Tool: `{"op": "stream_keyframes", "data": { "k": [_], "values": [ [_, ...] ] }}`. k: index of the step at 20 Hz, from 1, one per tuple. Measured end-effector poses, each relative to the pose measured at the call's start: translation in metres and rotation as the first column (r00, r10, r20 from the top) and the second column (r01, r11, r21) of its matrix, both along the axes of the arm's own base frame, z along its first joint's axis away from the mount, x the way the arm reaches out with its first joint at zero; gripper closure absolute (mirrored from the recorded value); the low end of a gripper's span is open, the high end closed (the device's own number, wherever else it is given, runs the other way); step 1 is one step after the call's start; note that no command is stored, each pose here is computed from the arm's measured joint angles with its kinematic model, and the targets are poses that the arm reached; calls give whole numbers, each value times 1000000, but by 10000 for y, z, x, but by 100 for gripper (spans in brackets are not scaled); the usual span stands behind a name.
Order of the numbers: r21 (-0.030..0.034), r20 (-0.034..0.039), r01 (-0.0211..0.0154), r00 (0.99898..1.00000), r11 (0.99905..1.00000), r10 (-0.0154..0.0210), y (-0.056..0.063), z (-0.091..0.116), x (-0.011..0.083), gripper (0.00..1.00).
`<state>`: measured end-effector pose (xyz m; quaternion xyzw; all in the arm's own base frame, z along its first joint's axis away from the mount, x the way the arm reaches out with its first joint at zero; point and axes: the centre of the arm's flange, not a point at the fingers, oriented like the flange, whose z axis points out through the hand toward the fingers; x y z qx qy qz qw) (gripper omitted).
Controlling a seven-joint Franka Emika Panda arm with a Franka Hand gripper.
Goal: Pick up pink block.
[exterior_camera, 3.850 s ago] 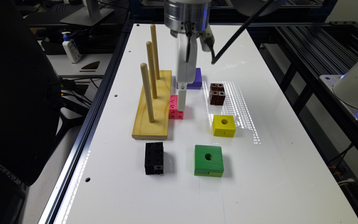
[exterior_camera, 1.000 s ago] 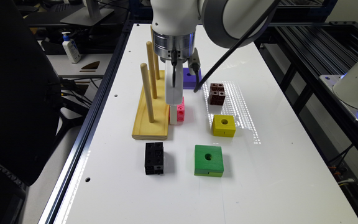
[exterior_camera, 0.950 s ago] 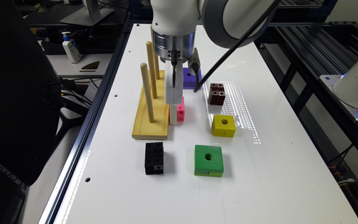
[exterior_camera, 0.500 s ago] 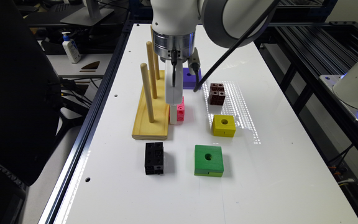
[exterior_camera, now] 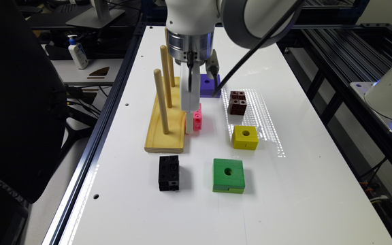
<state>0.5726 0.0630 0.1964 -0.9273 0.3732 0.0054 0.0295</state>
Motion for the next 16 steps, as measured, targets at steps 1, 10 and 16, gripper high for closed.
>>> {"op": "stream_keyframes", "data": {
  "k": [1, 10, 16],
  "values": [
    [-1373, 1165, -783, 999999, 999999, 785, -1, 73, 5, 100],
    [-7141, 11188, -3651, 999930, 999968, 3730, -3, 397, 17, 100],
    [-15147, 6455, -6134, 999960, 999866, 6232, -4, 746, -12, 100]
  ]
}}
